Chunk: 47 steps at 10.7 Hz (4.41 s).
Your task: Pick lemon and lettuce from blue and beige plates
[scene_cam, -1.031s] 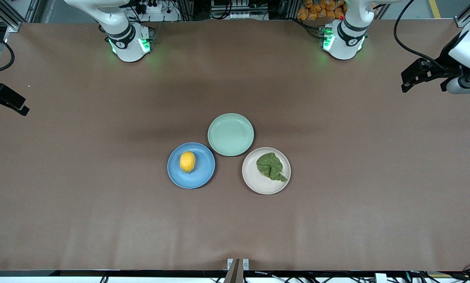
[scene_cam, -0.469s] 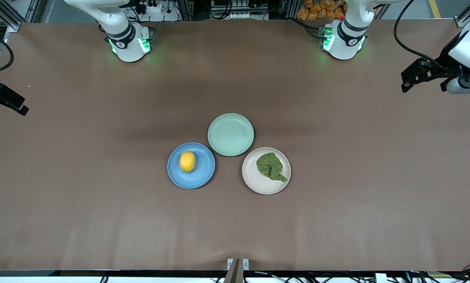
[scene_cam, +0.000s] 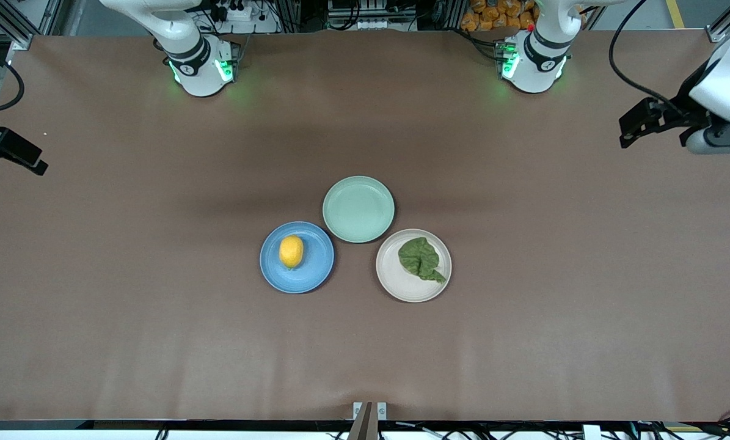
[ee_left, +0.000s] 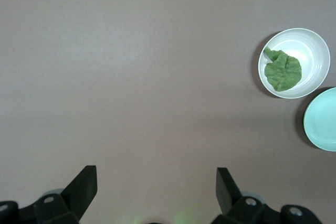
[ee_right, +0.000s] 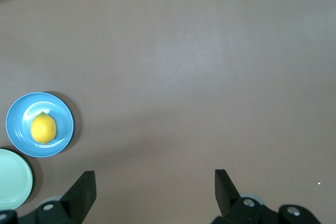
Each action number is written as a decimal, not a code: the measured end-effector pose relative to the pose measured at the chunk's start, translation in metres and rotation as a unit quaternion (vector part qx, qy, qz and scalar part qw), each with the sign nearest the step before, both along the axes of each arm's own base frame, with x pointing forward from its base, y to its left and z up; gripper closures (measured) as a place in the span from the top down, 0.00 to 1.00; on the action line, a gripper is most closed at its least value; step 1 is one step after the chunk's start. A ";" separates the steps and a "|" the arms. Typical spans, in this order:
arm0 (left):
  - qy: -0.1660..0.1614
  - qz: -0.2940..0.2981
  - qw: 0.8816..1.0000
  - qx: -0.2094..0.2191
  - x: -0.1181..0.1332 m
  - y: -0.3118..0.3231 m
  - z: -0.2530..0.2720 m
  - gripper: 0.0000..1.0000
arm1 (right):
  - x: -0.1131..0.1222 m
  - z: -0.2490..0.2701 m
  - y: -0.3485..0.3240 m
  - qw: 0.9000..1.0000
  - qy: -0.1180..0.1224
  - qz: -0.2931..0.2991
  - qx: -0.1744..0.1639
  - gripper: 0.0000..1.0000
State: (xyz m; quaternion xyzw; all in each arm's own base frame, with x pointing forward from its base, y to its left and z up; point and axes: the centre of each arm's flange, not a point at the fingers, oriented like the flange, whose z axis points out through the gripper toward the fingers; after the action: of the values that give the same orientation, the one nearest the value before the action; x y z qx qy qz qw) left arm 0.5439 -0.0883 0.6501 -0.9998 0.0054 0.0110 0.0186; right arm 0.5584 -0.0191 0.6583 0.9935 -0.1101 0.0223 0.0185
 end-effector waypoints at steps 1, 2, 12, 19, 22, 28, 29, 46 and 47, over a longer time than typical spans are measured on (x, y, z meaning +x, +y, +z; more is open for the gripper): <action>0.004 -0.005 1.000 0.000 0.007 -0.006 -0.011 1.00 | -0.001 -0.001 0.001 1.000 0.004 0.000 0.001 1.00; 0.003 -0.009 1.000 -0.002 0.017 -0.011 -0.022 1.00 | -0.001 -0.002 0.004 1.000 0.009 0.003 0.001 1.00; 0.014 0.013 0.999 -0.045 0.082 -0.132 -0.174 1.00 | 0.027 -0.085 0.121 0.998 0.044 0.034 0.011 1.00; 0.014 -0.002 0.998 -0.059 0.109 -0.198 -0.355 1.00 | 0.057 -0.221 0.219 0.997 0.052 0.051 0.034 1.00; 0.002 0.022 0.998 -0.066 0.116 -0.198 -0.375 1.00 | 0.064 -0.263 0.247 0.997 0.049 0.026 0.045 1.00; -0.014 0.076 0.994 -0.080 0.091 -0.263 -0.392 1.00 | 0.054 -0.354 0.311 0.998 0.062 -0.015 0.024 1.00; -0.018 0.085 0.993 -0.084 0.086 -0.277 -0.397 1.00 | 0.051 -0.363 0.317 0.998 0.063 -0.015 0.016 1.00; -0.063 0.043 0.994 -0.072 0.068 -0.313 -0.461 1.00 | 0.043 -0.450 0.348 0.999 0.026 -0.031 -0.015 0.99; -0.058 0.034 0.996 -0.059 0.065 -0.313 -0.464 1.00 | 0.042 -0.452 0.348 0.999 0.025 -0.032 -0.018 0.95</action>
State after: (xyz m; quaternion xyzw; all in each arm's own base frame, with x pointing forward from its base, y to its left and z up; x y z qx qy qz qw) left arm 0.6088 -0.4008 0.1858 -0.9977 -0.0291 -0.0464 -0.0409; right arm 0.6005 0.3286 0.2063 0.9891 -0.1413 -0.0013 0.0402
